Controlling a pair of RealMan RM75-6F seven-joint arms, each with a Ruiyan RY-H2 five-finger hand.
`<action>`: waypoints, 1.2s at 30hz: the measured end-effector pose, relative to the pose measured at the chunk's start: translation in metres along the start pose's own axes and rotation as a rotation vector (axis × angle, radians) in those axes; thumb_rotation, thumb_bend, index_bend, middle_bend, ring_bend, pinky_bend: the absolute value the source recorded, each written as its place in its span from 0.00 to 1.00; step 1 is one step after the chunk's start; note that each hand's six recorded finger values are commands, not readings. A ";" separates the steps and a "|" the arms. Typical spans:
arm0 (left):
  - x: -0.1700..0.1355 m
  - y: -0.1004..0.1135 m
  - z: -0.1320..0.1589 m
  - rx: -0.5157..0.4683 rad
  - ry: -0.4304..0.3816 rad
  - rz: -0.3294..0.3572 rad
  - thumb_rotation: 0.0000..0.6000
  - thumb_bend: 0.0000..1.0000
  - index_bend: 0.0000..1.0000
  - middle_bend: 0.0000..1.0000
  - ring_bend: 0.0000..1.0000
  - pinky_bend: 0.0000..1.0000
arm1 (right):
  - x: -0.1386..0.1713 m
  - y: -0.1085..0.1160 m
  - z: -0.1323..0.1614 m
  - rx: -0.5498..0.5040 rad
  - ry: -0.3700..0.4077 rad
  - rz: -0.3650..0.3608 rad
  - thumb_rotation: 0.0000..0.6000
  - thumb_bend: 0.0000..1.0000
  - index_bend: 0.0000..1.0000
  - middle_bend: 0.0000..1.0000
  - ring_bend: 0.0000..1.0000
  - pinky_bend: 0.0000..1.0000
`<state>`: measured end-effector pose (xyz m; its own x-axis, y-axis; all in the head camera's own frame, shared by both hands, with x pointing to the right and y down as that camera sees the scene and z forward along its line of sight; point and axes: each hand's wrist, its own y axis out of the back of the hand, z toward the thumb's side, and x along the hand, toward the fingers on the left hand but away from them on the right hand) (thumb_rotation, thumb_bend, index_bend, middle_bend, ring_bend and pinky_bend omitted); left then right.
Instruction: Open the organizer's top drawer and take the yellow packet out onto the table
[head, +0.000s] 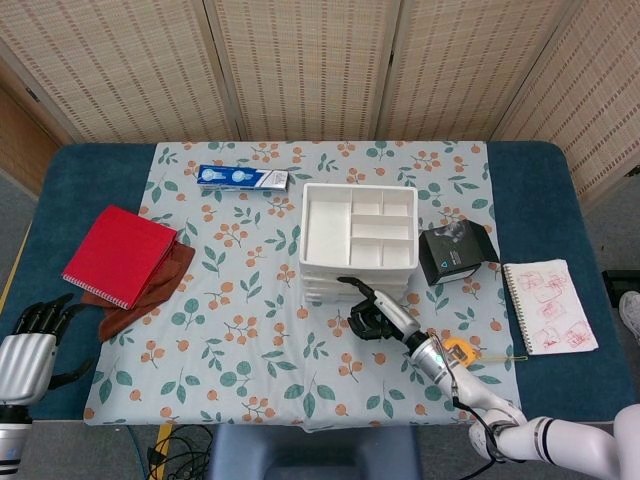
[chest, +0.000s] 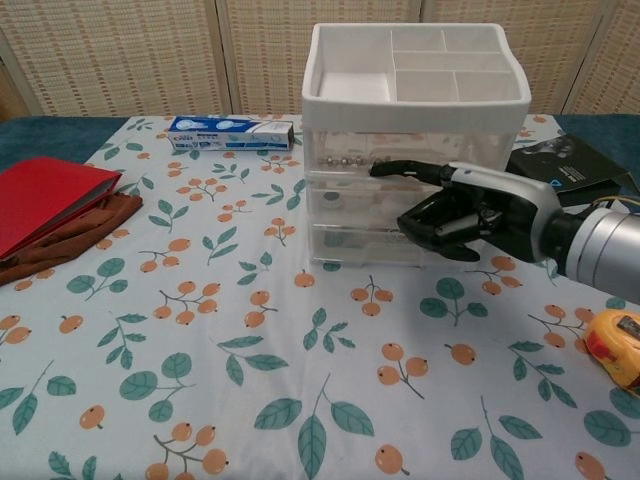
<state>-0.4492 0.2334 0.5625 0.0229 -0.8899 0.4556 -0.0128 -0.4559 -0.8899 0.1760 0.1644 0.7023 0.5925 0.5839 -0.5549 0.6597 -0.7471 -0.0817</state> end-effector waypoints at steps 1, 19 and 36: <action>0.000 0.000 0.000 0.001 -0.001 -0.001 1.00 0.18 0.20 0.13 0.15 0.13 | 0.000 0.000 0.000 -0.001 -0.001 0.001 1.00 0.58 0.08 0.79 0.90 0.90; 0.003 -0.001 0.006 0.011 -0.011 -0.010 1.00 0.18 0.20 0.13 0.15 0.13 | 0.011 -0.005 0.000 0.005 0.021 0.025 1.00 0.59 0.17 0.79 0.91 0.90; 0.005 -0.003 0.010 0.024 -0.018 -0.018 1.00 0.18 0.20 0.13 0.15 0.13 | 0.043 -0.009 0.004 0.160 -0.008 0.078 1.00 0.59 0.04 0.79 0.91 0.90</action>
<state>-0.4391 0.2305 0.5676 0.0404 -0.8810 0.4714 0.0113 -0.4714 -0.8819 0.1940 0.1950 0.6763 0.6350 0.5199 -0.5713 0.5292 -0.8316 -0.1685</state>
